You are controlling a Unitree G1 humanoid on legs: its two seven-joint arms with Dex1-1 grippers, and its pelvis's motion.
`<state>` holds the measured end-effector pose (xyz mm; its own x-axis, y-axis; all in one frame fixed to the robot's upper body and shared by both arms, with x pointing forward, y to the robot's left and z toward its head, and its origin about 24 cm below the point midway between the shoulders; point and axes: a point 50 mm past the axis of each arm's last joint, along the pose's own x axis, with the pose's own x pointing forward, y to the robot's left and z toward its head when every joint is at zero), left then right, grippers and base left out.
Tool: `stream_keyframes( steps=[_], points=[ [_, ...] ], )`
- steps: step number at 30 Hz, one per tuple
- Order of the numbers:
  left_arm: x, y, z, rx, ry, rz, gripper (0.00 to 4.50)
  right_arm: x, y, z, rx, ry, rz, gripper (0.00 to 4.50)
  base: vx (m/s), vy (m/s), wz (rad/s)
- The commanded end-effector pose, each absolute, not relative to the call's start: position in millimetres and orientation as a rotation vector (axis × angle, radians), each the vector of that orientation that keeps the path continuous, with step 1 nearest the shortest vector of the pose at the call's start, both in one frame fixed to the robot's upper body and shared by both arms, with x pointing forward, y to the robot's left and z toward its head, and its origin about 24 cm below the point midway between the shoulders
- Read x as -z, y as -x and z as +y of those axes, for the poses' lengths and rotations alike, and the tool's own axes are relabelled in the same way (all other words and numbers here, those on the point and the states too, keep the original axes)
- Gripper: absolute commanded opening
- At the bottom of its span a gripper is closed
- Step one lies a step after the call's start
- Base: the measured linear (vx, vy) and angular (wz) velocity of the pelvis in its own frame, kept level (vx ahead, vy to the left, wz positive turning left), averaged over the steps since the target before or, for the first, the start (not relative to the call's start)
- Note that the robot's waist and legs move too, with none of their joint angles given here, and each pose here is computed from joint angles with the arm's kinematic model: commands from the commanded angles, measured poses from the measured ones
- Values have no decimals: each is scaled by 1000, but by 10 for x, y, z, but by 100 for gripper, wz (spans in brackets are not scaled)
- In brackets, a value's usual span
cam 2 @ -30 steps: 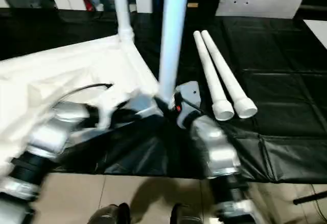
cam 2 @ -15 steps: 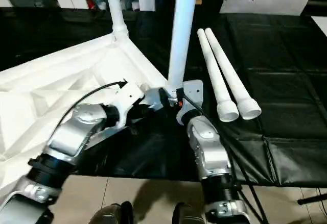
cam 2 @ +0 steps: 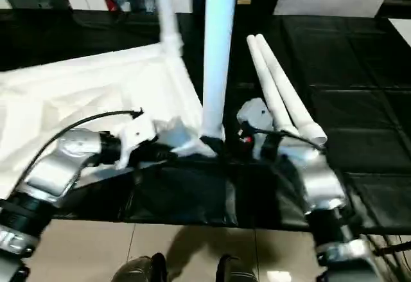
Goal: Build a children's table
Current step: Rotate leg to tighten
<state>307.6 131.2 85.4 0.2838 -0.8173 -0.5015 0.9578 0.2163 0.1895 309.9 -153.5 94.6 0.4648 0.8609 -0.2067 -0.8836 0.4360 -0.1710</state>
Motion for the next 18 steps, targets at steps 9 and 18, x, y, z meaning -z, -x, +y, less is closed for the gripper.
stream_keyframes(
  steps=[9, 18],
  points=[
    [-813, -3029, 1429, 1473, -643, 403, 0, -924, -3148, -1484, -1299, 304, 180, 378, 0, 0, 0],
    [-822, -3058, 1439, 1490, -646, 397, 0, -912, -3139, -1455, -1364, 289, 192, 308, 0, 0, 0]
  ],
)
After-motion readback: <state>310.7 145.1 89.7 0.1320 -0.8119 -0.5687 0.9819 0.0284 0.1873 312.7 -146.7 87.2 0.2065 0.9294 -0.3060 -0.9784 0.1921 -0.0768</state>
